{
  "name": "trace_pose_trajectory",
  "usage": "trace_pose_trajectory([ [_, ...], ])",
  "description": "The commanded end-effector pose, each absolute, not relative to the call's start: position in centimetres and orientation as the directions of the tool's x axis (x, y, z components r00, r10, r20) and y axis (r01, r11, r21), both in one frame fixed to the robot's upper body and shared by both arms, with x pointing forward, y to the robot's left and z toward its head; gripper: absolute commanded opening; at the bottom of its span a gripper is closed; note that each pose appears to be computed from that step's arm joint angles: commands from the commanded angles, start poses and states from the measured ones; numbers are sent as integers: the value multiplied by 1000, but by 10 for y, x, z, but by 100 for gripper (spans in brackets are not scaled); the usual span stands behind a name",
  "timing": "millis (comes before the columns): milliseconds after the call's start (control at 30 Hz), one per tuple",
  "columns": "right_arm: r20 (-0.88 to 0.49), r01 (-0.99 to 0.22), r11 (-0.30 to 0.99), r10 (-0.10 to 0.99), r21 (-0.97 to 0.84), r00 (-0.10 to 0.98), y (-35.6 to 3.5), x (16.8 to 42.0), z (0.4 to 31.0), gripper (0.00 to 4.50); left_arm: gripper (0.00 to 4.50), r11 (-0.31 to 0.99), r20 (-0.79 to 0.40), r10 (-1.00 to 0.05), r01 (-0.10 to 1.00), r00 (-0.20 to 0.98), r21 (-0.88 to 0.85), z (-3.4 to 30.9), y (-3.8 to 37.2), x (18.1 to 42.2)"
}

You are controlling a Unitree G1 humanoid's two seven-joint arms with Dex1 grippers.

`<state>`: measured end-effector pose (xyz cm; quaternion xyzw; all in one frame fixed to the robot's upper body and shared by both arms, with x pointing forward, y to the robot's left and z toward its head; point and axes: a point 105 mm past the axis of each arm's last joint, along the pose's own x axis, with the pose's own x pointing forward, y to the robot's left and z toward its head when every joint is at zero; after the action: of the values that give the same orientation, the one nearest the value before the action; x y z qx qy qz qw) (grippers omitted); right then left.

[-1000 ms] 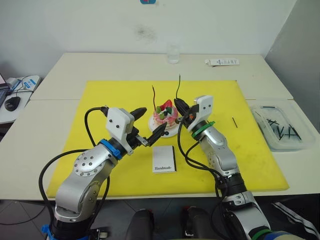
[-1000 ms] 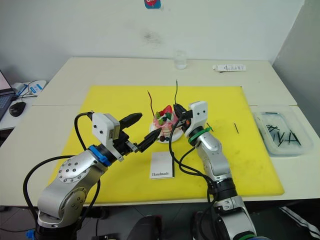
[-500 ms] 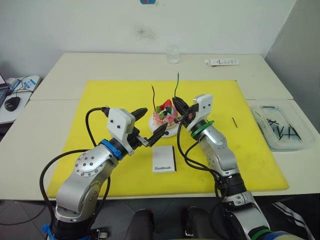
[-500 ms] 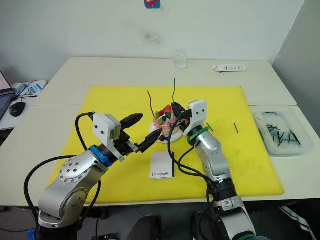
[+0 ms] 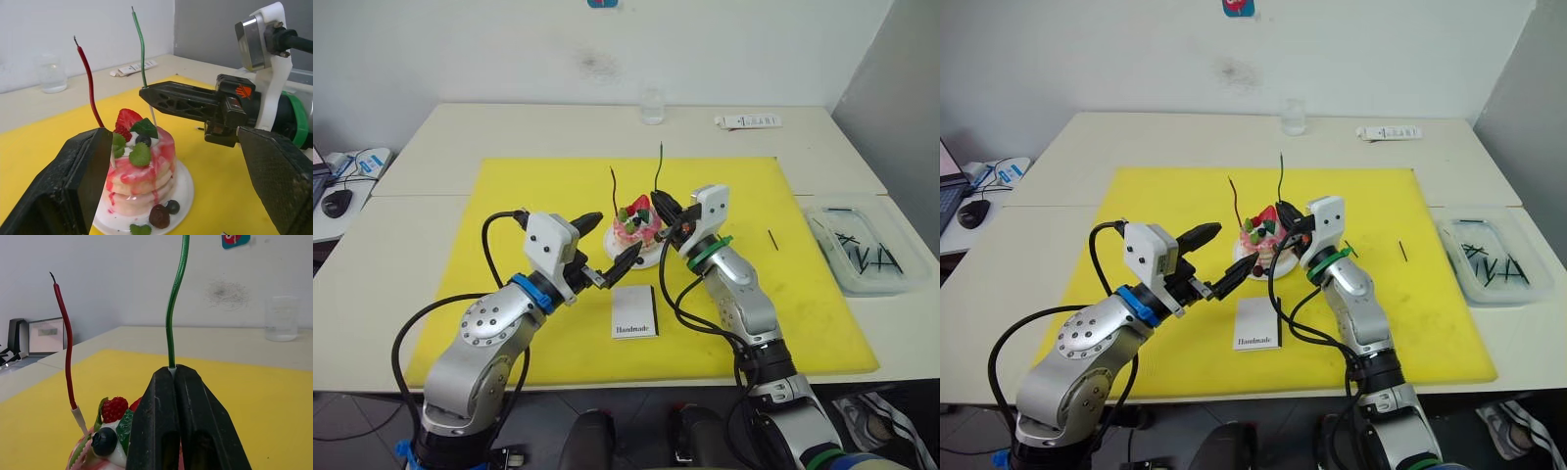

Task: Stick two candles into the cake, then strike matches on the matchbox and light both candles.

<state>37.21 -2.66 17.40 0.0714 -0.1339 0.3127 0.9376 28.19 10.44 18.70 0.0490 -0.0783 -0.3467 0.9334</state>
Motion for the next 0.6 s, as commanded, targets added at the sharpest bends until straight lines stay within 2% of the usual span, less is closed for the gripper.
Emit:
trace_pose_trajectory([
  [33,333,-603,797,560,32,758,-25,371,183,2,448,745,153,-666,643,730,176,198,101,278],
  [600,292,-576,813,533,80,794,-31,371,165,2,448,737,160,-675,651,720,180,201,98,278],
])
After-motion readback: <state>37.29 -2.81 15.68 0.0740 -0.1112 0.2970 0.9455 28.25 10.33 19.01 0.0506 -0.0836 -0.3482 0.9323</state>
